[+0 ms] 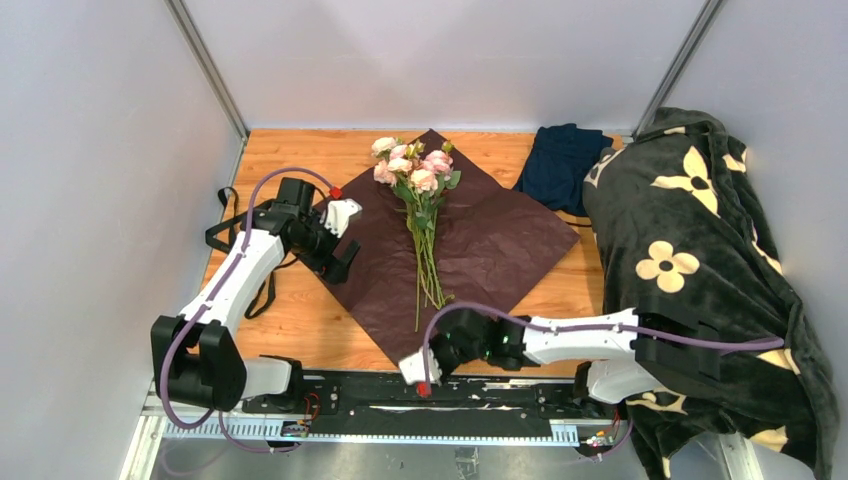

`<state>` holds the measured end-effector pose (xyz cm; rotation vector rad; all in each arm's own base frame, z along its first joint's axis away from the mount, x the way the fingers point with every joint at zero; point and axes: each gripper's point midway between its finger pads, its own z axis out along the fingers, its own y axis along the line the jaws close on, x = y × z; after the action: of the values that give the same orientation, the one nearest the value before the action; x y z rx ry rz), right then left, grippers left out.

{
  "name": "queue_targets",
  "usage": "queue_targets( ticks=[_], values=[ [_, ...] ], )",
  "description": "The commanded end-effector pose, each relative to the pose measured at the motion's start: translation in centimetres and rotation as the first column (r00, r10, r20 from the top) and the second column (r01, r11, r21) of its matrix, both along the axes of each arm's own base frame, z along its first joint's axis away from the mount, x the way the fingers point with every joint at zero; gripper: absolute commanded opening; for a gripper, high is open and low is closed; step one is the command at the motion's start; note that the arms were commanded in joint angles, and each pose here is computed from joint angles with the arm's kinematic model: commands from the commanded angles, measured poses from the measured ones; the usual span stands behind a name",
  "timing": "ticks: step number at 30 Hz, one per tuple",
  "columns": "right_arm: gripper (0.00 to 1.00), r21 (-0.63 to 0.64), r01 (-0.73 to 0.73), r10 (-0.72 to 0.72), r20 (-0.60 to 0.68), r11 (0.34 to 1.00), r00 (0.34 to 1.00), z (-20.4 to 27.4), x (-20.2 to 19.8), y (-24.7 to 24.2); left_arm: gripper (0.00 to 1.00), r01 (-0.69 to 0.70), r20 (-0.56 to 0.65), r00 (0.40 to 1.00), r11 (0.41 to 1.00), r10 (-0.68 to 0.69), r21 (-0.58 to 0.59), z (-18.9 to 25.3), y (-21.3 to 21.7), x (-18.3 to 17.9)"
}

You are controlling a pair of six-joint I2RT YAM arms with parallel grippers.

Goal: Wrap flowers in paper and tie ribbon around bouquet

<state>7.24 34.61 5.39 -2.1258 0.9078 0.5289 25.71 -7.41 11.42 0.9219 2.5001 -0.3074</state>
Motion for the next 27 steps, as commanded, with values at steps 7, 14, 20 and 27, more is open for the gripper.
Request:
queue_targets(
  ticks=[7, 14, 20, 27],
  values=[
    [0.00, 0.081, 0.269, -0.214, -0.411, 0.960, 0.886, 4.5, 7.4, 1.2, 0.75, 0.243, 0.158, 0.961, 0.964, -0.225, -0.107, 4.5, -3.9, -1.8],
    [0.00, 0.149, 0.337, -0.209, -0.539, 0.930, 0.816, 6.1, 11.5, 1.2, 0.85, 0.526, 0.119, 0.850, 0.819, -0.513, -0.230, 3.1, -8.9, -7.3],
    [0.00, 0.167, 0.329, -0.171, -0.596, 0.929, 0.785, 6.7, 13.9, 1.0, 0.98, 0.554, 0.189, 0.832, 0.765, -0.522, -0.328, 0.6, -14.5, -7.6],
    [0.00, 0.191, 0.292, -0.121, -0.607, 0.937, 0.786, 7.0, 14.1, 0.3, 1.00, 0.517, 0.317, 0.848, 0.795, -0.425, -0.317, -1.9, -16.2, -3.6]
  ],
)
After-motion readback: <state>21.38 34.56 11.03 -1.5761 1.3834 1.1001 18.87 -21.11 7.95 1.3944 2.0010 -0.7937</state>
